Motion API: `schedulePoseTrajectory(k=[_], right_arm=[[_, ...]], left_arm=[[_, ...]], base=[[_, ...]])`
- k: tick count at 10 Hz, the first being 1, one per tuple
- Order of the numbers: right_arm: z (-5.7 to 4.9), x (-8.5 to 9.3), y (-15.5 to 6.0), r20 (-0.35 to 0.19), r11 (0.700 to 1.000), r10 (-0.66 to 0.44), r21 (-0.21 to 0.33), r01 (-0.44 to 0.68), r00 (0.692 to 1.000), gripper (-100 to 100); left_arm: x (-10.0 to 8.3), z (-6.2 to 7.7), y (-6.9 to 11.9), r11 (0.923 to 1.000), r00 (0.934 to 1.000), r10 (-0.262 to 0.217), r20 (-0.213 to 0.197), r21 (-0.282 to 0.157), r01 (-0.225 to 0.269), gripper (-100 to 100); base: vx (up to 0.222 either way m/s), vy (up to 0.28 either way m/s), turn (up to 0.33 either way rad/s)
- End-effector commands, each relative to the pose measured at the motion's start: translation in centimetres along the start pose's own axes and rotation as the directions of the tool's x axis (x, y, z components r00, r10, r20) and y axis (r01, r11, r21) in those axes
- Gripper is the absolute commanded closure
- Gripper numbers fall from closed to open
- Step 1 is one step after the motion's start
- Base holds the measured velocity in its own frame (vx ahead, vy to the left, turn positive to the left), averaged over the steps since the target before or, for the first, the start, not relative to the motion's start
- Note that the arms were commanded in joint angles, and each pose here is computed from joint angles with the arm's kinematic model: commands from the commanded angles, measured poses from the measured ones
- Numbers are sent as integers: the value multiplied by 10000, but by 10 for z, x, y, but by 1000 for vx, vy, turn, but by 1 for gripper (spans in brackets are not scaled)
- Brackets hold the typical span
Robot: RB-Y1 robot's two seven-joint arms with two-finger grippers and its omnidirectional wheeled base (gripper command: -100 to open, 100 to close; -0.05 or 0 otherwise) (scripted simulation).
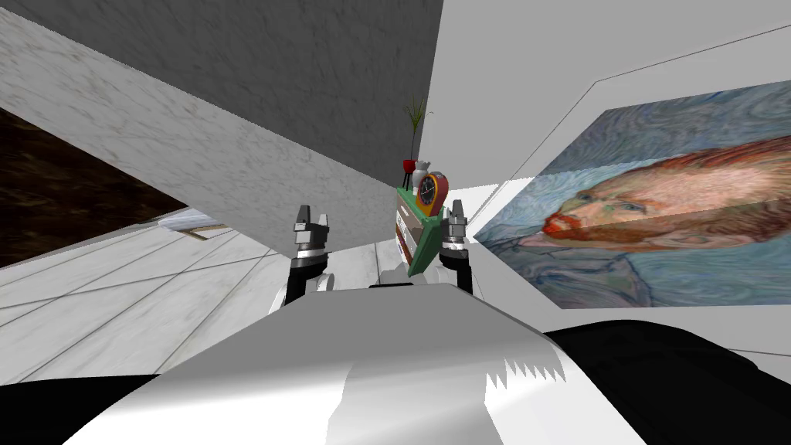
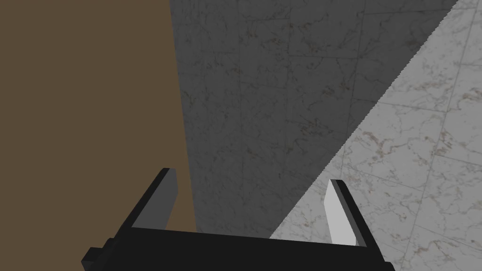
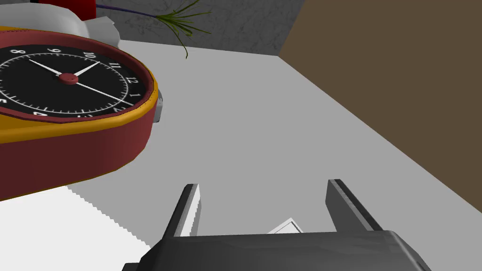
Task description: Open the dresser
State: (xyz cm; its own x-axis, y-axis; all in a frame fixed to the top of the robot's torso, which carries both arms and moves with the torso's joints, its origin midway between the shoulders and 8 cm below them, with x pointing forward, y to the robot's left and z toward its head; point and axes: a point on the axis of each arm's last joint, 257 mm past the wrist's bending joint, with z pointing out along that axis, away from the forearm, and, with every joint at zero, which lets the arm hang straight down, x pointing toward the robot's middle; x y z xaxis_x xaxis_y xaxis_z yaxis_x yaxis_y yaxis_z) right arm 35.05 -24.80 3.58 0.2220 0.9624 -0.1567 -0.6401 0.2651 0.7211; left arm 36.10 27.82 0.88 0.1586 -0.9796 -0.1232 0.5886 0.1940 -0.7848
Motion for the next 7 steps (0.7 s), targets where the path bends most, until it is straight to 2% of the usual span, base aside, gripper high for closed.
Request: schedulePoseTrajectory(k=[1,7], right_arm=[[0,0,0,0,10000,0,0,0,10000,0],[0,0,0,1,10000,0,-4,0,10000,0]], left_arm=[[0,0,0,10000,10000,0,0,0,0,0],[0,0,0,10000,10000,0,0,4,0,0]], base=[[0,0,0],[0,0,0]])
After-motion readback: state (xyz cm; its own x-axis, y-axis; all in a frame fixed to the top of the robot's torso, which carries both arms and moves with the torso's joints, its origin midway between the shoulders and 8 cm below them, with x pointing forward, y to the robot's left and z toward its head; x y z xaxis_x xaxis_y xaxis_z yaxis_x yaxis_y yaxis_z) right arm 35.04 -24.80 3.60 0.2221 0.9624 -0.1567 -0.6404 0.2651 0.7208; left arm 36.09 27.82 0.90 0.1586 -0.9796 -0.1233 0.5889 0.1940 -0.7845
